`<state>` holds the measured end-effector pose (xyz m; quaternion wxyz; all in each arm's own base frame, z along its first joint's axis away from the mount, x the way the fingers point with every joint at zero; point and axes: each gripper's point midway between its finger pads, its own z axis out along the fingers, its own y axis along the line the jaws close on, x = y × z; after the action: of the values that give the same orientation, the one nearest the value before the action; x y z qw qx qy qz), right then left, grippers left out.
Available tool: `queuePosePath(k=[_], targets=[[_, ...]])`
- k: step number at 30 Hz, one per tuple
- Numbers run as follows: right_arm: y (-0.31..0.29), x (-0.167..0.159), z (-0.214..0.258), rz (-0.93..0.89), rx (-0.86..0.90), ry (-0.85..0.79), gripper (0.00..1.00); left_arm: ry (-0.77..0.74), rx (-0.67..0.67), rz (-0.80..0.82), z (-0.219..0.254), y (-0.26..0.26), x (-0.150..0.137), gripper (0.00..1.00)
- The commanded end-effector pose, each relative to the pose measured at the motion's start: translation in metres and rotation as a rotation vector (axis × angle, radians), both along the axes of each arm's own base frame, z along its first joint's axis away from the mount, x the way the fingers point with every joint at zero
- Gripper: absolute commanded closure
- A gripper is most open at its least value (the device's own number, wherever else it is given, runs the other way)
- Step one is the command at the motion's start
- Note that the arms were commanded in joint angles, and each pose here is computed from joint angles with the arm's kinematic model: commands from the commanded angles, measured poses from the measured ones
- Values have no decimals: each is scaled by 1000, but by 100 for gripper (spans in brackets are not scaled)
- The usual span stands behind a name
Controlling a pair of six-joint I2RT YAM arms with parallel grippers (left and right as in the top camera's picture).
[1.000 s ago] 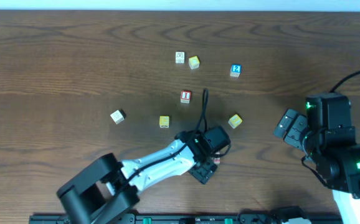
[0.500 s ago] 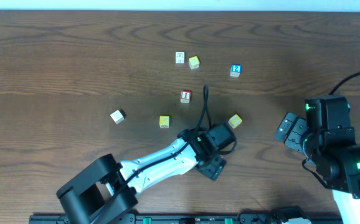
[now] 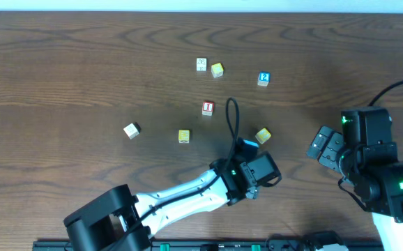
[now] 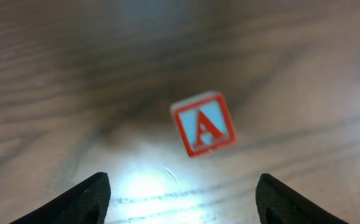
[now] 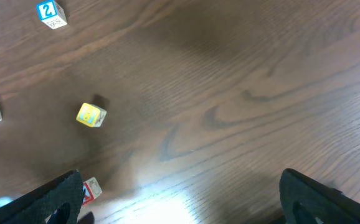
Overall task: Spell out Ai2
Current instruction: 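Move the left gripper to the red 'A' block near front, then grasp the red 'A' block with the left gripper and lift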
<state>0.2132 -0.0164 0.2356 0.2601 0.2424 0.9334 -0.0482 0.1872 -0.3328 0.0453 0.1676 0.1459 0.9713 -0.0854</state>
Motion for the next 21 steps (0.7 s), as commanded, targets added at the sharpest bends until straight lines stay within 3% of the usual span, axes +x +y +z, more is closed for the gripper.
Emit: queuePosePath(k=[1,21], targets=[[-4,-1,2,-8,-16,-4,1,-49,1,103,-4,0,15,24],[-5,-6,-1,-8,-20,18,1,-41,-42,76,-28,-22,19,26]])
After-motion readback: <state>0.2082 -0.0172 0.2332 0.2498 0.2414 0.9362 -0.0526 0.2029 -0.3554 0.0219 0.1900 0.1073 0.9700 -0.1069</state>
